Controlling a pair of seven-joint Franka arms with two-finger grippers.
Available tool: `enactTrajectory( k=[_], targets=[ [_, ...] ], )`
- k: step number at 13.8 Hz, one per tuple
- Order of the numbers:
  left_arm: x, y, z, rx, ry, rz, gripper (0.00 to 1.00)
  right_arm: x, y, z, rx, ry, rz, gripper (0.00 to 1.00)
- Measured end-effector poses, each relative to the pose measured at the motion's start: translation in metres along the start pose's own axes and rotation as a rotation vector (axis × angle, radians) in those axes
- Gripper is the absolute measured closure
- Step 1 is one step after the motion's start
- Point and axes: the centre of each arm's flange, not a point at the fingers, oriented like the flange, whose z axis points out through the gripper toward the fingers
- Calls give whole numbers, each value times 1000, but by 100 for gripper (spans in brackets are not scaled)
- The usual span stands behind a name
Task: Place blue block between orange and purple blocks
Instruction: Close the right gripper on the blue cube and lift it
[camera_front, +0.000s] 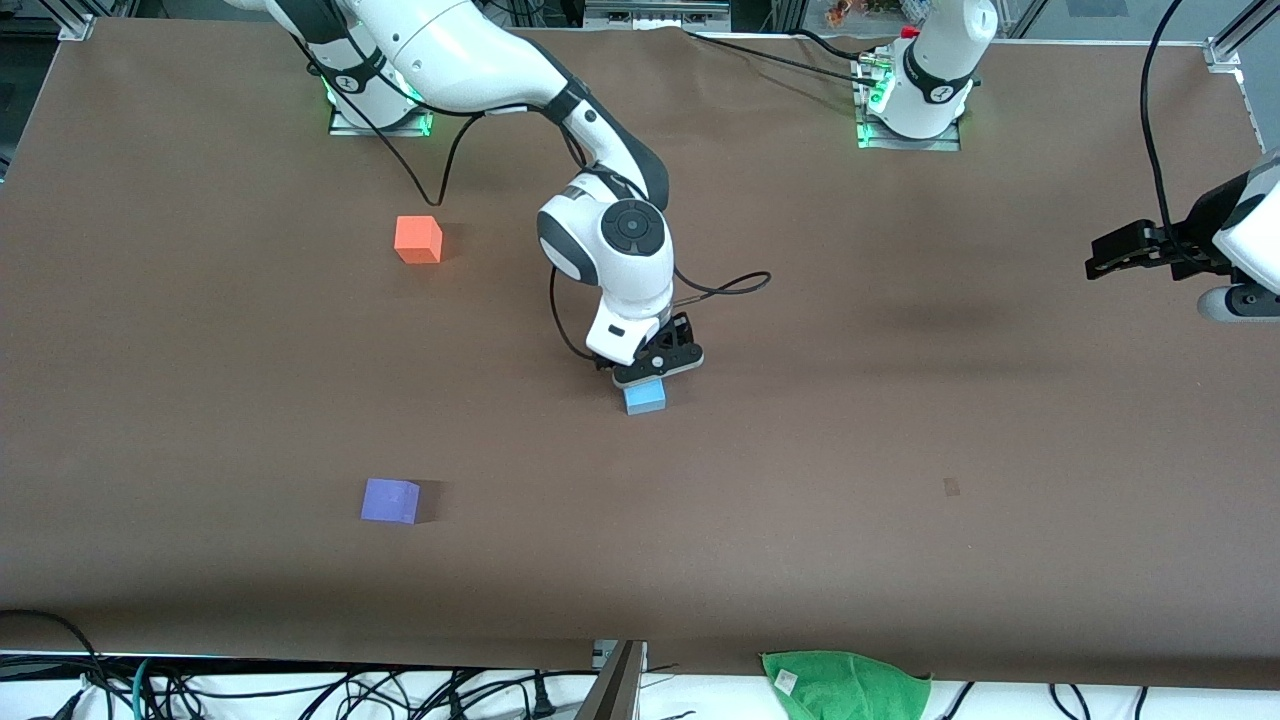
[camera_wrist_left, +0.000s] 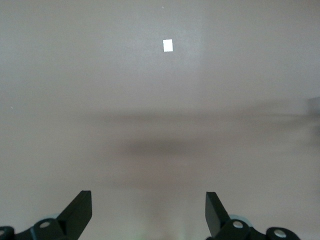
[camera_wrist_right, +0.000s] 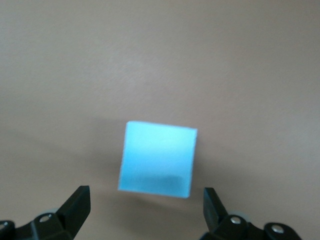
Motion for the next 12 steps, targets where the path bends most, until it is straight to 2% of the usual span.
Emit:
enactTrajectory(
  k=[4, 8, 12],
  targets=[
    [0, 0, 0, 0, 0, -1, 0, 15, 9, -6, 2, 28, -7, 0],
    [0, 0, 0, 0, 0, -1, 0, 12, 2, 23, 1, 19, -17, 0],
    [0, 0, 0, 0, 0, -1, 0, 10, 0, 29, 0, 15, -20, 0]
  ],
)
